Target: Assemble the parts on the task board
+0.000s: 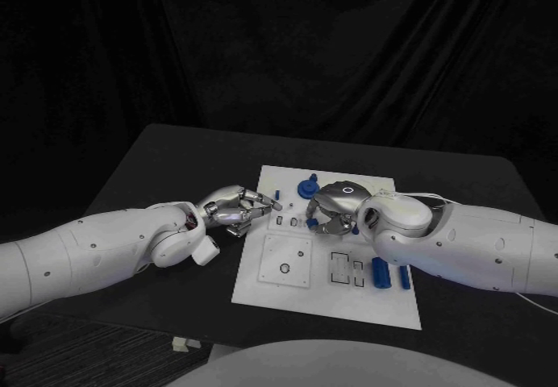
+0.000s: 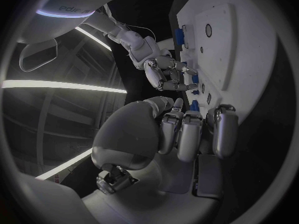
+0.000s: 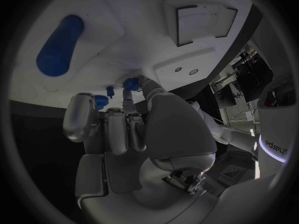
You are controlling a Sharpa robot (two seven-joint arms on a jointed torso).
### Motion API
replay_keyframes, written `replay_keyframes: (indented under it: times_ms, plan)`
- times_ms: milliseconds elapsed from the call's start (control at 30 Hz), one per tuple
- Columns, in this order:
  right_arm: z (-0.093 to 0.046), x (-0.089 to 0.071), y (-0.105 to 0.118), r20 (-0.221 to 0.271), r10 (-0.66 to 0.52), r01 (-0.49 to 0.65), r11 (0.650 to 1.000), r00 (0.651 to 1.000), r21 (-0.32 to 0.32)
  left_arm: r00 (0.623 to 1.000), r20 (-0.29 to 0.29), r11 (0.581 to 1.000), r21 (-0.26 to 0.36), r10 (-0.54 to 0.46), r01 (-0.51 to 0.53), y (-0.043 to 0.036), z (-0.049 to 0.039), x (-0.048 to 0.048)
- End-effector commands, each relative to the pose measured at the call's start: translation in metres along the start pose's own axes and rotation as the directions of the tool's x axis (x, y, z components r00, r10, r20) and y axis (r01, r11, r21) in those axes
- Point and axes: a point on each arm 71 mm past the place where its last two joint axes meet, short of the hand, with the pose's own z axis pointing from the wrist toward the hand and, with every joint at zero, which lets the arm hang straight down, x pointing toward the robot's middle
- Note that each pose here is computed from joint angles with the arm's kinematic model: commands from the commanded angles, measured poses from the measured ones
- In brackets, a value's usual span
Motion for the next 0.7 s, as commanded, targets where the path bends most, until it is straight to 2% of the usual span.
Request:
replay_keyframes:
  times_ms: [33,500,700]
  plan:
    - [-0.0009,0.001,0.0007,-0.001,-0.003,0.003,1.0,1.0,-0.005,1.0,-0.015,1.0,0.01,-0.008,0.008,-0.002,0.0015,0.0016]
    - [-0.0015,0.0023,0.0026,-0.005,-0.001,0.001,1.0,1.0,-0.021,1.0,-0.023,1.0,0.008,-0.01,0.01,-0.0021,0.0035,0.0031]
    - [-0.0014,-0.0003,0.0029,0.035,0.006,-0.005,0.999,0.999,-0.034,1.0,-0.026,1.0,0.0,-0.011,0.011,-0.0017,0.0043,0.0039]
